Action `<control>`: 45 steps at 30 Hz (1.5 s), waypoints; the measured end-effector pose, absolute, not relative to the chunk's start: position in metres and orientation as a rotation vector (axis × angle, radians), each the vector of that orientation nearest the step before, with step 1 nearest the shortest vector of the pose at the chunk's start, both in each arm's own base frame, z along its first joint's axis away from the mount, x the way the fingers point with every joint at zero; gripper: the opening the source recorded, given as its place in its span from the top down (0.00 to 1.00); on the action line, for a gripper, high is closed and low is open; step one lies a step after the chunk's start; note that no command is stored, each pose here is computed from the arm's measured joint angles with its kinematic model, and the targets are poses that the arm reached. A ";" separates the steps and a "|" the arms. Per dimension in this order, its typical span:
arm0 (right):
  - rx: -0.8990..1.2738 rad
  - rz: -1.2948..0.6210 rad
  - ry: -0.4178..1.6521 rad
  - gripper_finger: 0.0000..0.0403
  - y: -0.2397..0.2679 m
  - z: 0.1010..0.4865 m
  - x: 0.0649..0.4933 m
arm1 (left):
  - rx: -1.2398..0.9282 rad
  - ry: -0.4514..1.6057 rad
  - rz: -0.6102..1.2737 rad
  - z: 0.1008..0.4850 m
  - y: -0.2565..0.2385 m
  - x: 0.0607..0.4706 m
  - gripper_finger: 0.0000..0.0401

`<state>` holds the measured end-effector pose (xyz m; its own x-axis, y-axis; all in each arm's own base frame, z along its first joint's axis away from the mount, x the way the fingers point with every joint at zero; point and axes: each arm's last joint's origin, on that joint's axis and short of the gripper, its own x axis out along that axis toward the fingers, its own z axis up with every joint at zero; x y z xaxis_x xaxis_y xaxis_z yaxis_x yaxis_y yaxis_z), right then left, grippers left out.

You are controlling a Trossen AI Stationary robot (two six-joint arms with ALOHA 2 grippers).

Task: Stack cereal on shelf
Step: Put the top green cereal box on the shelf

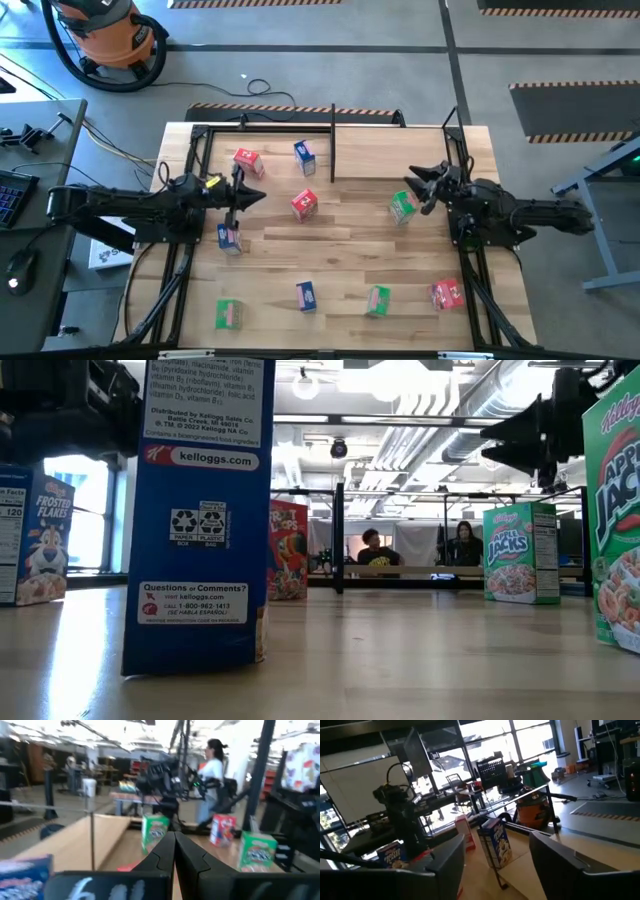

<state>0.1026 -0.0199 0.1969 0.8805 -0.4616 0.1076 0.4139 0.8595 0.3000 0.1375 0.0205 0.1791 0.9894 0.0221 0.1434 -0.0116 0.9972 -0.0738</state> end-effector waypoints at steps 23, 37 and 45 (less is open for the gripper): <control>0.800 -0.748 1.071 0.34 -0.038 0.283 0.197 | 0.158 -0.084 0.110 0.173 0.022 0.143 1.00; 0.873 -0.791 1.429 0.24 -0.052 0.252 0.225 | 0.241 -0.166 0.176 0.205 0.034 0.150 1.00; 0.863 -0.813 1.424 0.24 -0.054 0.248 0.228 | 0.182 -0.149 0.208 0.204 0.041 0.149 1.00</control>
